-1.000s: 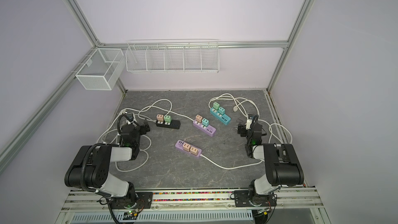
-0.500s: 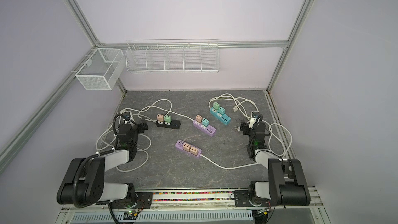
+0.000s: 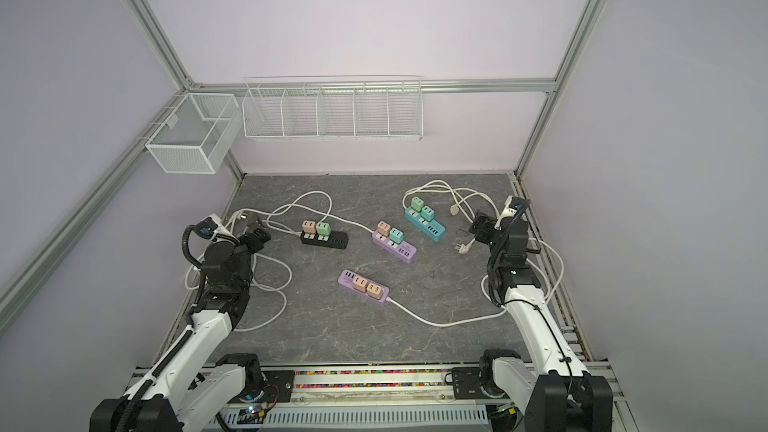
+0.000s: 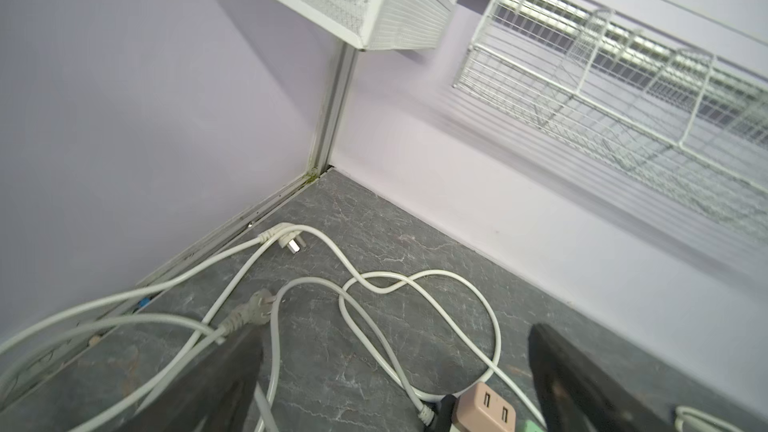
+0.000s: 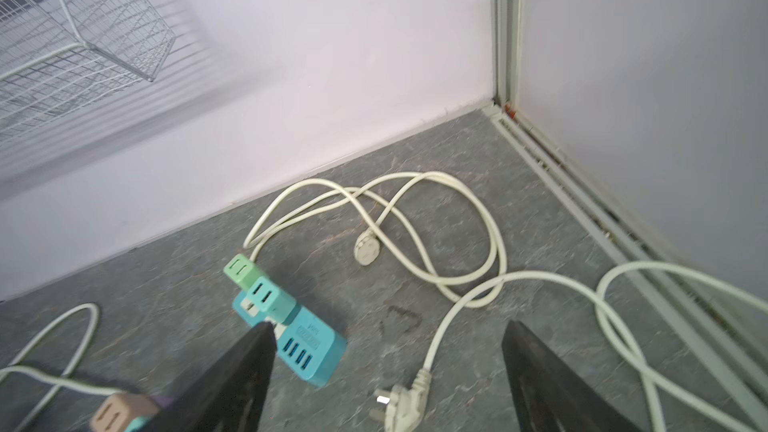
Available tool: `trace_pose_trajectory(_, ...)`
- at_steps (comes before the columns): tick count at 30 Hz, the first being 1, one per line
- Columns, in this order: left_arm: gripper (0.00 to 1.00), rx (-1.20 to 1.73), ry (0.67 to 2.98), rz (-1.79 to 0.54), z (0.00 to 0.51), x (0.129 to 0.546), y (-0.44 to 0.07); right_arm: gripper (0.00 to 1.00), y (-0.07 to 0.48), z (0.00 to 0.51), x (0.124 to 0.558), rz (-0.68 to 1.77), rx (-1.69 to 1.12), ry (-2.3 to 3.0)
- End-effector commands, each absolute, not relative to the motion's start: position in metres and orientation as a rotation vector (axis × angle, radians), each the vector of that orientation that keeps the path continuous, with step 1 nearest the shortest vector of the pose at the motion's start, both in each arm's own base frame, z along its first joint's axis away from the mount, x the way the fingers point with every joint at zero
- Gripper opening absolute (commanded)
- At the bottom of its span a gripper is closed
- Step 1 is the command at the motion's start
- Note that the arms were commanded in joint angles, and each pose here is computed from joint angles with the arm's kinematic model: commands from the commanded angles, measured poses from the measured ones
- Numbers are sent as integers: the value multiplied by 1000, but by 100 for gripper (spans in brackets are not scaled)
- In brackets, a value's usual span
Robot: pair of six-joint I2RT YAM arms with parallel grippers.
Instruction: Pull the plug off the socket
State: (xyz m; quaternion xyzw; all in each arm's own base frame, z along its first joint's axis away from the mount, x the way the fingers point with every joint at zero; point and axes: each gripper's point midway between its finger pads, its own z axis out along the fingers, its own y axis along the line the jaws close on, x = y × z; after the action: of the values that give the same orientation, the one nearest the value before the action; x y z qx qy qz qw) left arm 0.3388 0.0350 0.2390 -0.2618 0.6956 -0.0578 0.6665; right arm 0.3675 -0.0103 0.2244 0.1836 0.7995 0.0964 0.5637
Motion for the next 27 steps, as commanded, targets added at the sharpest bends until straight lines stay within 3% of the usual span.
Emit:
trace_pose_trajectory(1, 100, -810, 1593, -155, 217, 323, 49, 88, 8, 188, 357, 402, 563, 2048)
trace_pose_trajectory(12, 100, -741, 1799, -396, 200, 316, 5, 88, 61, 187, 349, 400, 300, 2171)
trace_pose_trajectory(27, 100, -721, 1997, -649, 180, 309, -51, 88, 219, 209, 330, 536, -388, 2203)
